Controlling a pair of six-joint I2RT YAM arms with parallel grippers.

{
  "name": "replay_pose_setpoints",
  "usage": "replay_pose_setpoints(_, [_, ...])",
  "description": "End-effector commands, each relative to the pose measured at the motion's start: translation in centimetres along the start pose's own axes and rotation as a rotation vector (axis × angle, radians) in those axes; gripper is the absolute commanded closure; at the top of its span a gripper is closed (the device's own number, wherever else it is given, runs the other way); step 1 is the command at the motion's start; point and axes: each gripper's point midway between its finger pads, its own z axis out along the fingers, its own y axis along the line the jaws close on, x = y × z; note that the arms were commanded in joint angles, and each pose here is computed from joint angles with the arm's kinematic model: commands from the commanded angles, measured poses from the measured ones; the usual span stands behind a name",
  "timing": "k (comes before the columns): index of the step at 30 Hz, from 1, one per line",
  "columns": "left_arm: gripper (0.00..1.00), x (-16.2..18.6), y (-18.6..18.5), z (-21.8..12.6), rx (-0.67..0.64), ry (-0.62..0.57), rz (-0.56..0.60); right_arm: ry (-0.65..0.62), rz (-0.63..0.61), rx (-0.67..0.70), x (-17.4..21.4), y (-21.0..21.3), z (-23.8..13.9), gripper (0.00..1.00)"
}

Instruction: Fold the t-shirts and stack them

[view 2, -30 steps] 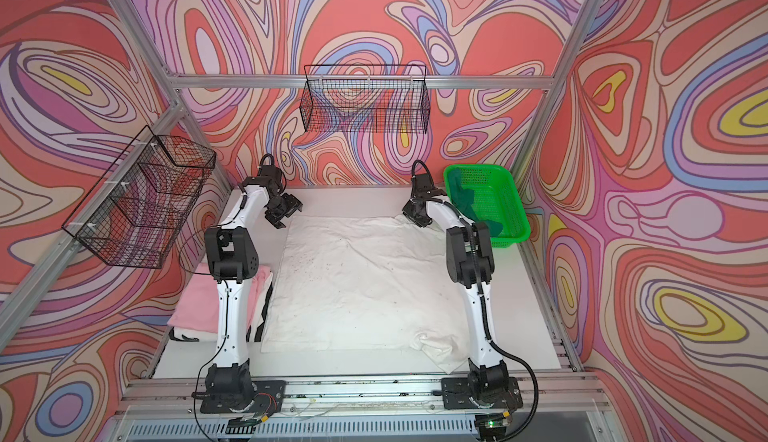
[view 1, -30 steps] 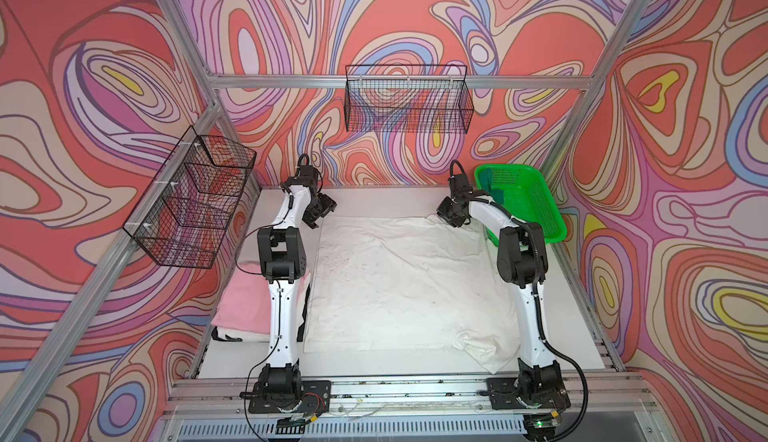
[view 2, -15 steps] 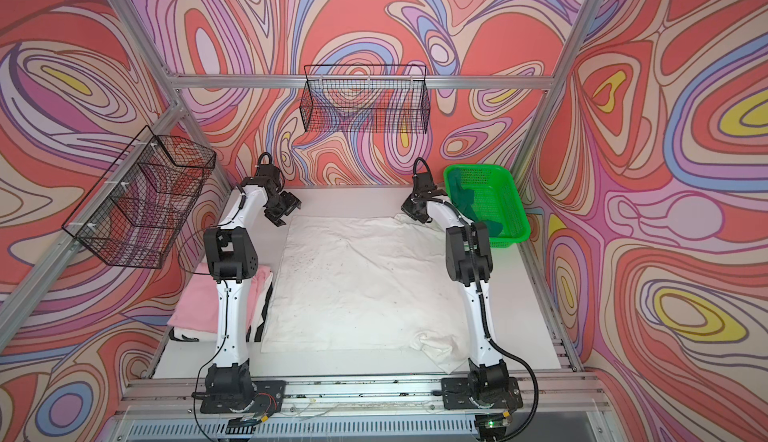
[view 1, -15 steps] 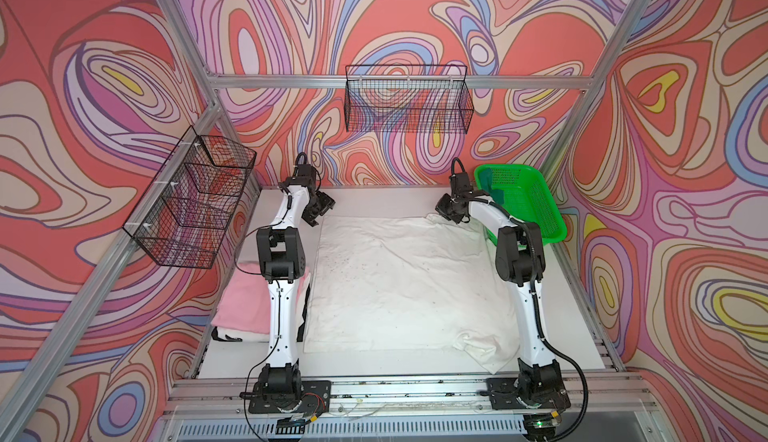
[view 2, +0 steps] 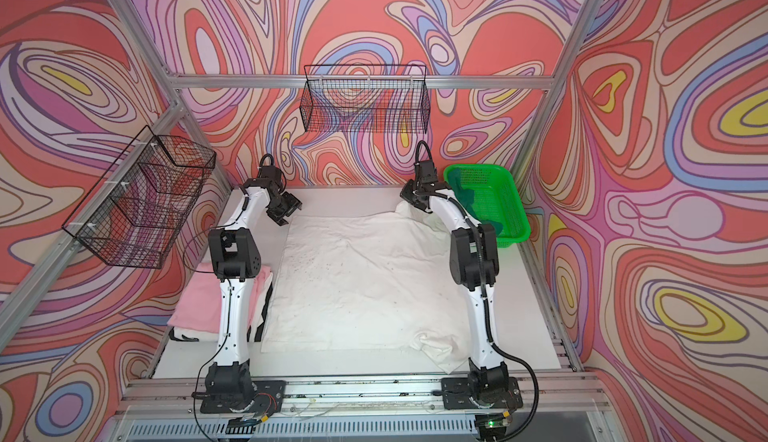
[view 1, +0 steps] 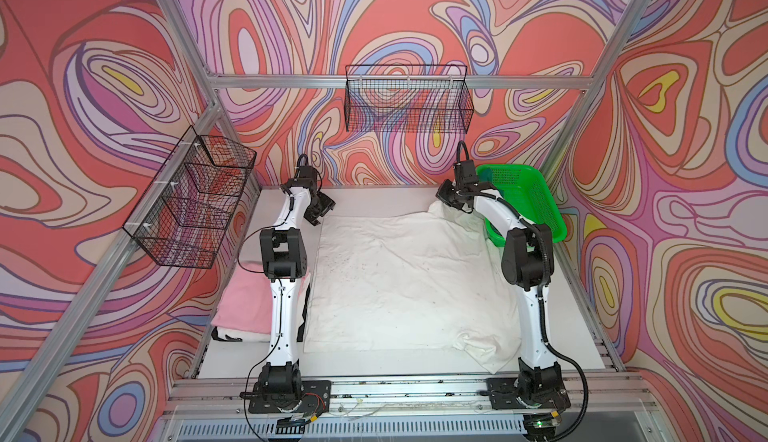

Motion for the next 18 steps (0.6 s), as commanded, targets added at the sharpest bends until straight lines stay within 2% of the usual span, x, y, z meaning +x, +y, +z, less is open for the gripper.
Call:
replay_pose_setpoints(1, [0.35, 0.3, 1.2, 1.0, -0.037, 0.027, -0.01, -0.015, -0.051, -0.027, 0.1, 1.6, -1.2, 1.0])
replay_pose_setpoints(3, [0.39, 0.5, 1.3, 1.4, -0.042, 0.034, -0.006, -0.015, -0.063, -0.027, 0.3, 1.7, -1.3, 1.0])
replay_pose_setpoints(5, [0.48, 0.6, 1.4, 1.8, -0.043, 0.043, -0.001, -0.014, -0.072, -0.028, 0.5, 1.9, -1.3, 1.0])
replay_pose_setpoints(13, [0.64, 1.5, 2.0, 3.1, -0.061, 0.073, 0.024, -0.008, -0.086, -0.019, 0.9, 1.6, -1.0, 1.0])
replay_pose_setpoints(18, [0.8, 1.5, 2.3, 3.2, -0.072, 0.074, 0.041, -0.014, -0.091, -0.015, 0.6, 1.7, -1.1, 1.0])
